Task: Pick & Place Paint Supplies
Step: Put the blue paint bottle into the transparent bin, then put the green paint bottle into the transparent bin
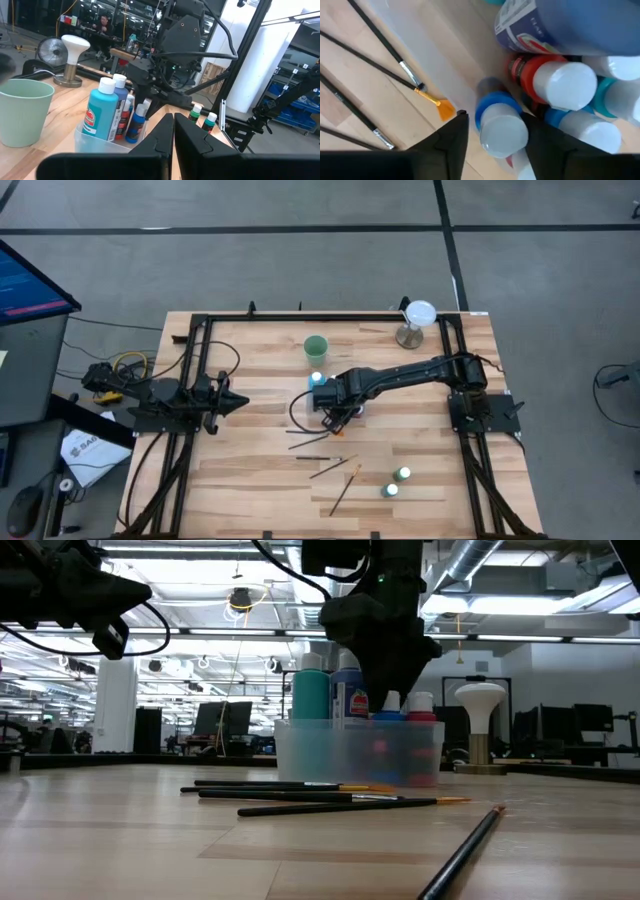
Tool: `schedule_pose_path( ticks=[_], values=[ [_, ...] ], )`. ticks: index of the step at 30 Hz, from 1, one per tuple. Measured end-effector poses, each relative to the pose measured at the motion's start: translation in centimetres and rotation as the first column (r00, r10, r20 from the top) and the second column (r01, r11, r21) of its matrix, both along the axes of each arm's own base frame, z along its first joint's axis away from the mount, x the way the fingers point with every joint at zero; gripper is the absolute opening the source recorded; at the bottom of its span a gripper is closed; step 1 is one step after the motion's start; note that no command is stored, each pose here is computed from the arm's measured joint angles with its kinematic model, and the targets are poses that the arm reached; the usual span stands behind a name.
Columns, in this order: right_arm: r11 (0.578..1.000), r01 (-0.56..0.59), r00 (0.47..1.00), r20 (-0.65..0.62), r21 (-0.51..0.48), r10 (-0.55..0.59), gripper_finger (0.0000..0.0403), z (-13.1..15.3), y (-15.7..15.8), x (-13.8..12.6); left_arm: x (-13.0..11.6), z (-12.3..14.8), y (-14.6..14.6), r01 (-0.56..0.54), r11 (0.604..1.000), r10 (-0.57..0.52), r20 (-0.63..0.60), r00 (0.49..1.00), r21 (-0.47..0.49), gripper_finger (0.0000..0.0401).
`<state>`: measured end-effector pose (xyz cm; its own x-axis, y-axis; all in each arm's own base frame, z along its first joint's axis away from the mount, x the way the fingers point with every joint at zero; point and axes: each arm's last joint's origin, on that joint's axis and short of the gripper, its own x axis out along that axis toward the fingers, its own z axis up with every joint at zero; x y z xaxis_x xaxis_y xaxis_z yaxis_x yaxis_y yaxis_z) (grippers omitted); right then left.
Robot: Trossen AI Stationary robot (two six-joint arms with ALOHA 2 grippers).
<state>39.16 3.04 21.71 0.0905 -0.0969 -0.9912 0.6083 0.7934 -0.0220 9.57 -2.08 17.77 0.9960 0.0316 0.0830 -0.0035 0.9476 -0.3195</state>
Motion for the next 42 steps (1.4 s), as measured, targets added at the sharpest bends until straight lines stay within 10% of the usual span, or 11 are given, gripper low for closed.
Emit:
schedule_pose_path(
  ticks=[12, 28, 42],
  values=[
    [0.998, -0.061, 0.993, 0.101, 0.031, 0.058, 0.0190, 5.9, 0.0, -1.3, 0.0, 0.1, 0.0, -0.004, 1.000, 0.004, 0.007, 1.000, -0.003, 0.0008],
    [0.910, -0.371, 0.928, 0.053, 0.184, 0.368, 0.0265, 13.8, 10.1, -13.6, 0.0, 0.1, 0.0, -0.003, 1.000, 0.003, 0.014, 1.000, -0.005, 0.0008],
    [0.820, -0.566, 0.823, -0.001, 0.081, 0.568, 0.0267, 7.0, 17.0, -17.6, 0.0, 0.2, 0.0, -0.002, 1.000, 0.002, 0.021, 1.000, -0.007, 0.0008]
  ],
)
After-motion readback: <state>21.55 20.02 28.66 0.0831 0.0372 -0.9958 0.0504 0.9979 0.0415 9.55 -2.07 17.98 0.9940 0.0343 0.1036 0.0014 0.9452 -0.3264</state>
